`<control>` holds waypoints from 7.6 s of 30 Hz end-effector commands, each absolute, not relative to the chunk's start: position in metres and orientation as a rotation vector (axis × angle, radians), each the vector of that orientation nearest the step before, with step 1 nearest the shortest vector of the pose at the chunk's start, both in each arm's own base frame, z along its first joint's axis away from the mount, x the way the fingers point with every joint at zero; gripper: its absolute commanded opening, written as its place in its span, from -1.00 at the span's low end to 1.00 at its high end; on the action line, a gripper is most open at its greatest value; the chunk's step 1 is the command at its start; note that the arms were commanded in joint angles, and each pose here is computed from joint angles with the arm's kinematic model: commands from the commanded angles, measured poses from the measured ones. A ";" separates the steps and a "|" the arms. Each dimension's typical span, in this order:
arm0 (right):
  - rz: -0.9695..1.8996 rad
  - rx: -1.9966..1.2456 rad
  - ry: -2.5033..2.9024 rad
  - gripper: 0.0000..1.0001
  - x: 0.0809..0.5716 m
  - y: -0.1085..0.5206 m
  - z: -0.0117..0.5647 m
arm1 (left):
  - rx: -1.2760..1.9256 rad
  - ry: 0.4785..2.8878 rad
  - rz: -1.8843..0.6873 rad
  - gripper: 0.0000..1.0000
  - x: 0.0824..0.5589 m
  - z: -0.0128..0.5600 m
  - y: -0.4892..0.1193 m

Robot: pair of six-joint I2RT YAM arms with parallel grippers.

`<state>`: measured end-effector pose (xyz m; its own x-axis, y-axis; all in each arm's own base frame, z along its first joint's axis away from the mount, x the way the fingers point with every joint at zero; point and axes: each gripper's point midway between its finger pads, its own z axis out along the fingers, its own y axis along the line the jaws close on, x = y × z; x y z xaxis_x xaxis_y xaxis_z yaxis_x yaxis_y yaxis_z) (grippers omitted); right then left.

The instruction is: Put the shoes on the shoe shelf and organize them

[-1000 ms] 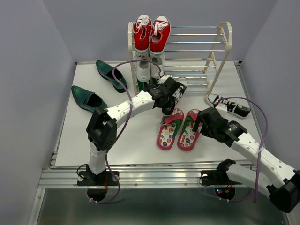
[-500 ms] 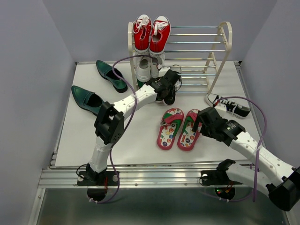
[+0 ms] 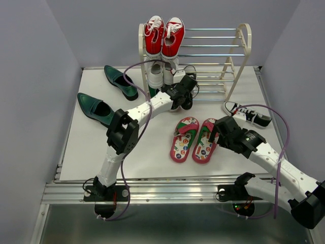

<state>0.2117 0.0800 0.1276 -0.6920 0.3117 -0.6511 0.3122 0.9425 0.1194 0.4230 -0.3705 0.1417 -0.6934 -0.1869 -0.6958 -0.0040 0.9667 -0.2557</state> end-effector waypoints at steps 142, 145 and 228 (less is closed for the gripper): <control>0.111 1.145 2.132 -0.99 0.358 -0.163 0.088 | 0.106 2.096 -0.679 0.98 0.285 0.192 -0.296; 0.158 1.182 2.062 -0.99 0.340 -0.147 0.114 | 0.098 2.102 -0.711 0.98 0.280 0.194 -0.296; 0.443 2.011 0.739 -0.87 0.445 0.013 0.182 | -0.246 2.249 -0.427 0.98 0.284 0.151 -0.192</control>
<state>0.4061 0.0280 0.1151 0.3991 0.8209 -0.4086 0.7682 -0.0560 0.6378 0.2835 -0.1993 0.1421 -0.6778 -0.3214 -0.6612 -0.0539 0.9187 -0.3913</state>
